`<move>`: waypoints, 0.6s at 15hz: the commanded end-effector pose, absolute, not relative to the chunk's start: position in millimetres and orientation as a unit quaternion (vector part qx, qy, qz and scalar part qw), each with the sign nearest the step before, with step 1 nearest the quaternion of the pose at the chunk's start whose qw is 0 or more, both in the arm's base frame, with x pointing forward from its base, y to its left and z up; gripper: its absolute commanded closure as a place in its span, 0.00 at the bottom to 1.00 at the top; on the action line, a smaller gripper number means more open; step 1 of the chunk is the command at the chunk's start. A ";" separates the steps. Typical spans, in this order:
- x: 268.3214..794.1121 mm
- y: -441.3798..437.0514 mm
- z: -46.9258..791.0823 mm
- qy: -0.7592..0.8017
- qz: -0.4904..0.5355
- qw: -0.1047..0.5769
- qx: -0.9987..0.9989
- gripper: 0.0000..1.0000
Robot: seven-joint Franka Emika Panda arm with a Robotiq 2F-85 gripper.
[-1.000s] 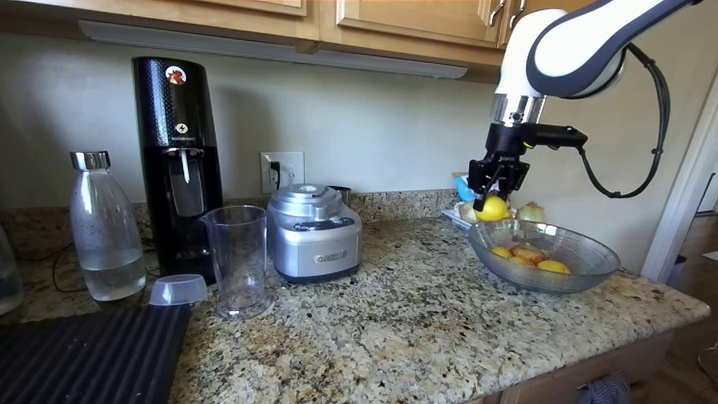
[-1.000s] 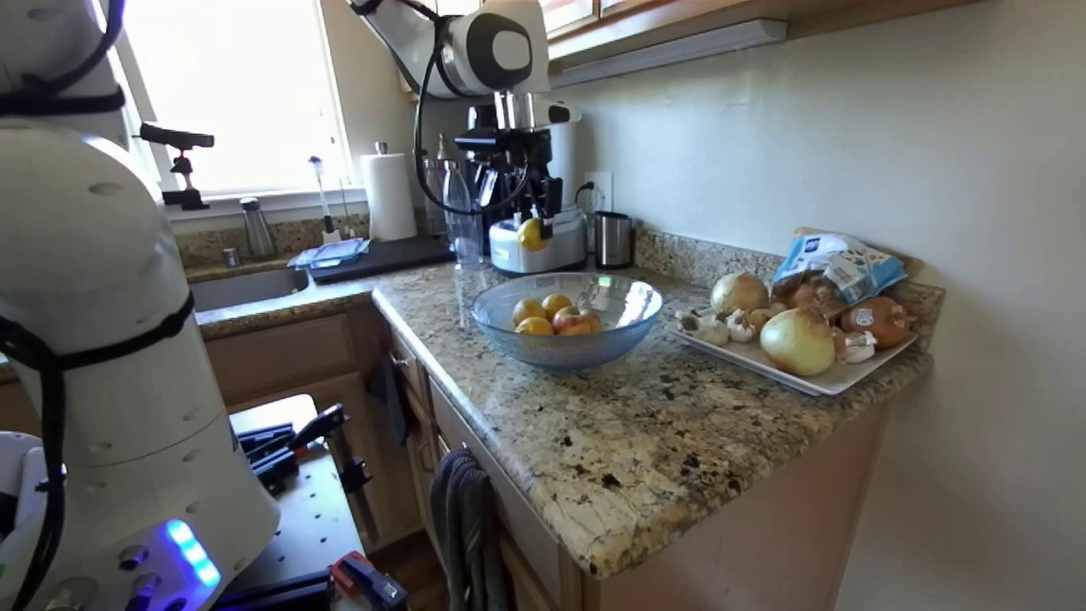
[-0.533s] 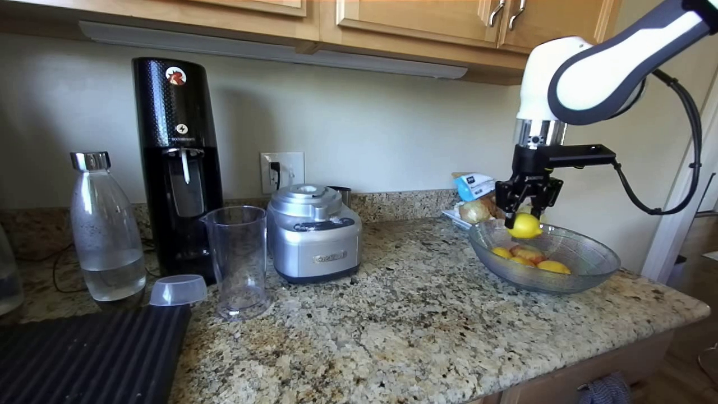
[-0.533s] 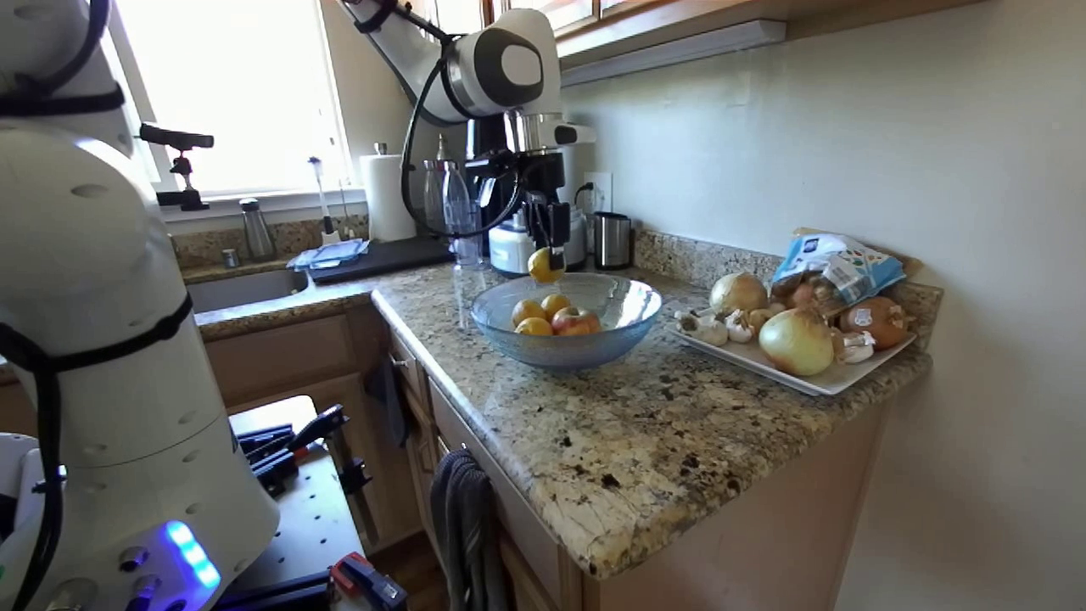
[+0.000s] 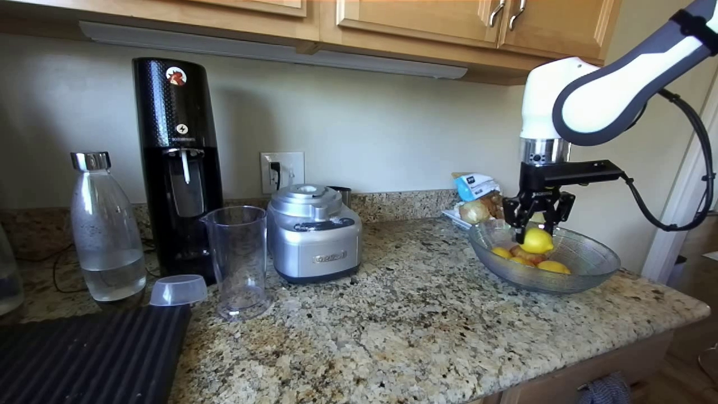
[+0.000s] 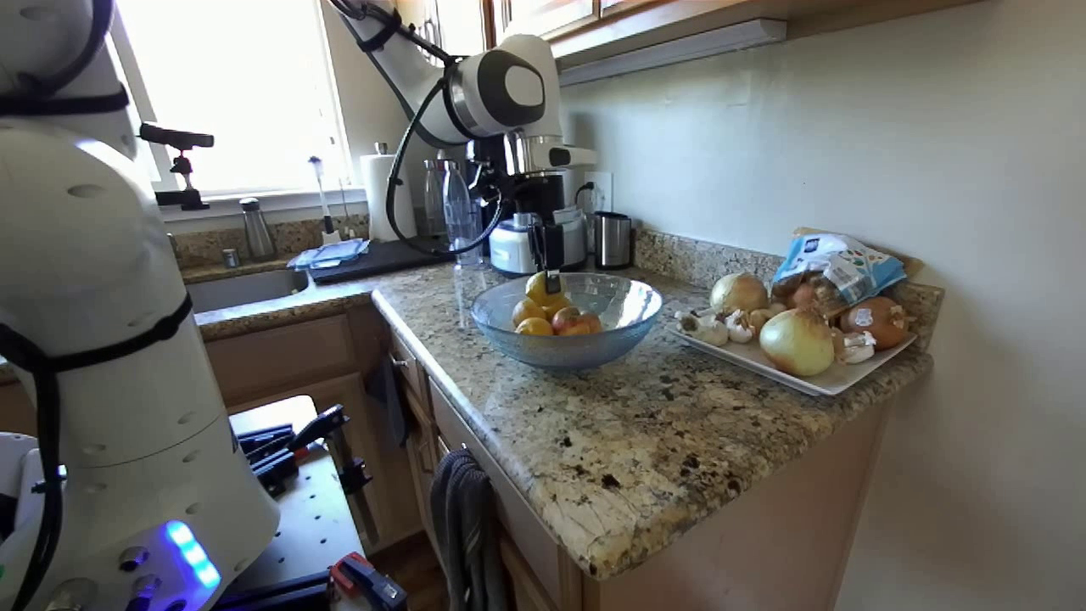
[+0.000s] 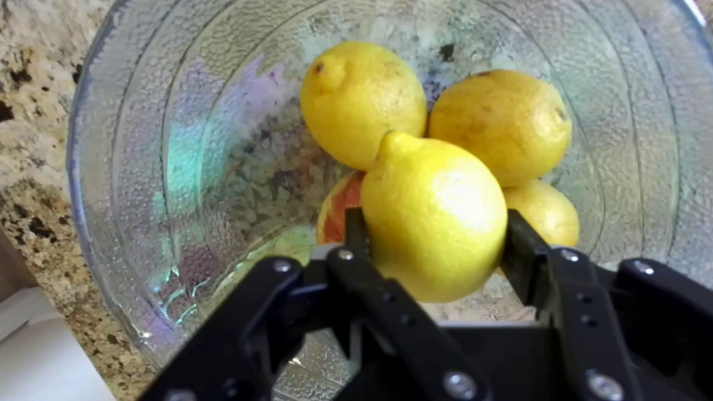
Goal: Put the apple and lemons inside the glass bowl
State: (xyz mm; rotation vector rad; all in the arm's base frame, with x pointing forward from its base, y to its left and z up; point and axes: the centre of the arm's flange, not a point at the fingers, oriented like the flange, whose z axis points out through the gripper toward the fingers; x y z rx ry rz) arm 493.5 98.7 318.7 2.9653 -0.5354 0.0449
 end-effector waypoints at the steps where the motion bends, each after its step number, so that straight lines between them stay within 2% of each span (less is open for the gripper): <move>1: 479.1 103.1 322.3 -0.191 0.024 0.063 0.979 0.14; 3: 477.1 106.7 329.9 -0.186 0.031 0.059 0.980 0.02; 9: 467.4 127.2 360.7 -0.161 0.034 0.016 0.986 0.00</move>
